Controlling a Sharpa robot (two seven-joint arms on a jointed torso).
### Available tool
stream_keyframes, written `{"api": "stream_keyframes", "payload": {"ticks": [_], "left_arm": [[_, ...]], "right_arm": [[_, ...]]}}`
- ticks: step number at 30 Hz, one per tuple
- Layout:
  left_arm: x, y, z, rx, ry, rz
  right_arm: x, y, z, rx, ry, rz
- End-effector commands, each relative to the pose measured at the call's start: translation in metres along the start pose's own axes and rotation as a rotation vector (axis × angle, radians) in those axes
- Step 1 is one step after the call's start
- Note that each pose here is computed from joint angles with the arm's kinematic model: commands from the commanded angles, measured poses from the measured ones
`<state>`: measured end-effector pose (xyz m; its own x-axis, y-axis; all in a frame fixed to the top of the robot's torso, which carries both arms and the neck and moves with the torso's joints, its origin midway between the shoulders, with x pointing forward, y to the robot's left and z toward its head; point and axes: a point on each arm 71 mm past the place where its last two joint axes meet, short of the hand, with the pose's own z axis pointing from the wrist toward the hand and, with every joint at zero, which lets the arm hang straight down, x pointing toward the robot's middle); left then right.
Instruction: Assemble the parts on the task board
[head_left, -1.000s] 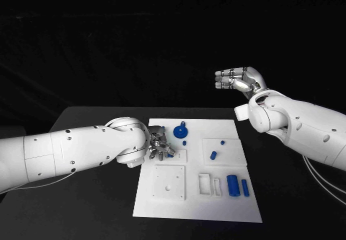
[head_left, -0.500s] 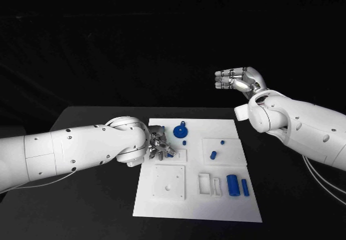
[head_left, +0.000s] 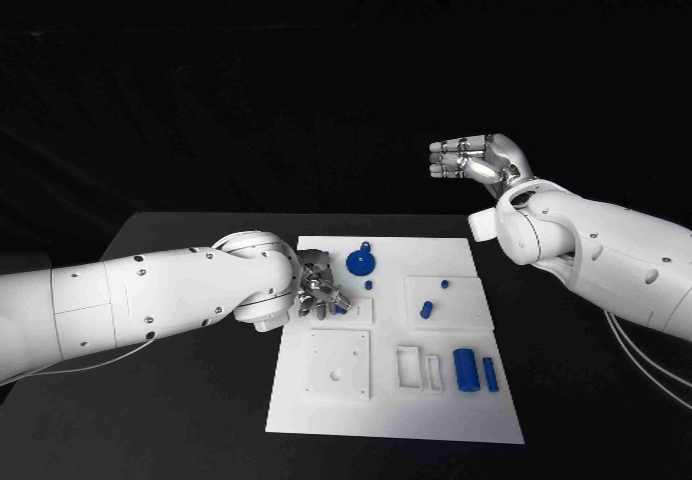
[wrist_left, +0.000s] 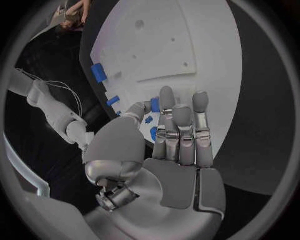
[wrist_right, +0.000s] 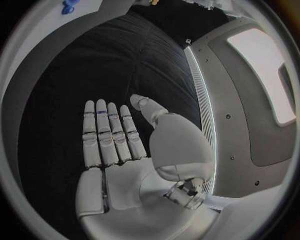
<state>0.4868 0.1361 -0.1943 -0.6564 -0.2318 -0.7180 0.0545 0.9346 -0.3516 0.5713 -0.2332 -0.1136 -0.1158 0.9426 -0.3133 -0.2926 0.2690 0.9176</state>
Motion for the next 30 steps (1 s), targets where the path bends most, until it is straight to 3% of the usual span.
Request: {"api": "stream_keyframes", "payload": {"ticks": [1, 30], "left_arm": [[0.0046, 0.0024, 0.002, -0.026, 0.022, 0.009], [0.005, -0.0033, 0.0055, -0.023, 0.031, 0.026]], "right_arm": [[0.0023, 0.0005, -0.0002, -0.006, 0.02, 0.002], [0.0046, -0.0038, -0.0017, 0.003, 0.028, 0.005]]}}
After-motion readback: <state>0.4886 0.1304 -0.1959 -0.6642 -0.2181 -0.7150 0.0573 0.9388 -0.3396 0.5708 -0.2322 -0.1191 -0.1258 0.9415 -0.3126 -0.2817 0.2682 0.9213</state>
